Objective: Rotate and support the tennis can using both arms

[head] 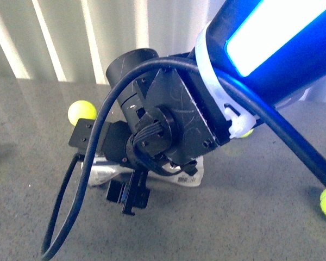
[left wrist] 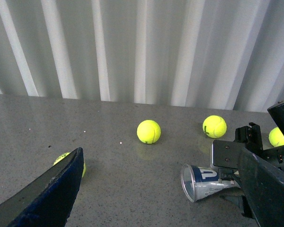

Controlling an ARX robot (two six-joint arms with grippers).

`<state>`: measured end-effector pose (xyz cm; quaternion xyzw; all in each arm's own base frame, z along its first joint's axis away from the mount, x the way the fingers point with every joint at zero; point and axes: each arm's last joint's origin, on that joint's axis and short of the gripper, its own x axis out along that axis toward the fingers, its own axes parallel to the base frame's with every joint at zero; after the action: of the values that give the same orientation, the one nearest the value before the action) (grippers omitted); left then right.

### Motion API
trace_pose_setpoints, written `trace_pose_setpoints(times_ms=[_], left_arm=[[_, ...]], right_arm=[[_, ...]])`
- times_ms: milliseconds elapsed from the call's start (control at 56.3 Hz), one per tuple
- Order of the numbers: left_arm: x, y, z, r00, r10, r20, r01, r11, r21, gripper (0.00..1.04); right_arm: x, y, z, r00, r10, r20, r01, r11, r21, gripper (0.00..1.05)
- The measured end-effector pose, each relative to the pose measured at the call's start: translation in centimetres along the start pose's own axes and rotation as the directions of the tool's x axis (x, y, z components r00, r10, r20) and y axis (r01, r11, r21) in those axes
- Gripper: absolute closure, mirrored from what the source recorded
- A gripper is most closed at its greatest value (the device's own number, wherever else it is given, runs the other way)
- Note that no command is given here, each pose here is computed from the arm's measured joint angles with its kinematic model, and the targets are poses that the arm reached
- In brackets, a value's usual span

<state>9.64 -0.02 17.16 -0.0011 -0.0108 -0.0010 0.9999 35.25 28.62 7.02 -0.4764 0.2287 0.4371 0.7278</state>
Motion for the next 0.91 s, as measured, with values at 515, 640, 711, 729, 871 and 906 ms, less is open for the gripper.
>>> trace_pose_setpoints(times_ms=[515,640,711,729,871,906], left_arm=[[0.0,0.0,0.0,1.0,0.0,0.0,0.0,1.0,0.0,0.07],[0.0,0.0,0.0,1.0,0.0,0.0,0.0,1.0,0.0,0.07],[0.0,0.0,0.0,1.0,0.0,0.0,0.0,1.0,0.0,0.07],[0.0,0.0,0.0,1.0,0.0,0.0,0.0,1.0,0.0,0.07],[0.0,0.0,0.0,1.0,0.0,0.0,0.0,1.0,0.0,0.07],[0.0,0.0,0.0,1.0,0.0,0.0,0.0,1.0,0.0,0.07]], right_arm=[[-7.2,-0.4,-0.2,0.994,-0.09,0.069,0.08,0.988,0.134,0.07],[-8.9,-0.7,-2.7,0.988,-0.149,0.05,0.136,0.969,0.207,0.07],[-10.0,-0.6,-4.4,0.982,-0.188,0.032,0.174,0.951,0.254,0.07],[-10.4,-0.6,-4.9,0.979,-0.202,0.03,0.186,0.944,0.271,0.07],[-13.7,-1.1,-8.7,0.937,-0.35,-0.002,0.324,0.865,0.384,0.07],[-14.9,-1.4,-9.9,0.915,-0.403,-0.023,0.375,0.827,0.42,0.07]])
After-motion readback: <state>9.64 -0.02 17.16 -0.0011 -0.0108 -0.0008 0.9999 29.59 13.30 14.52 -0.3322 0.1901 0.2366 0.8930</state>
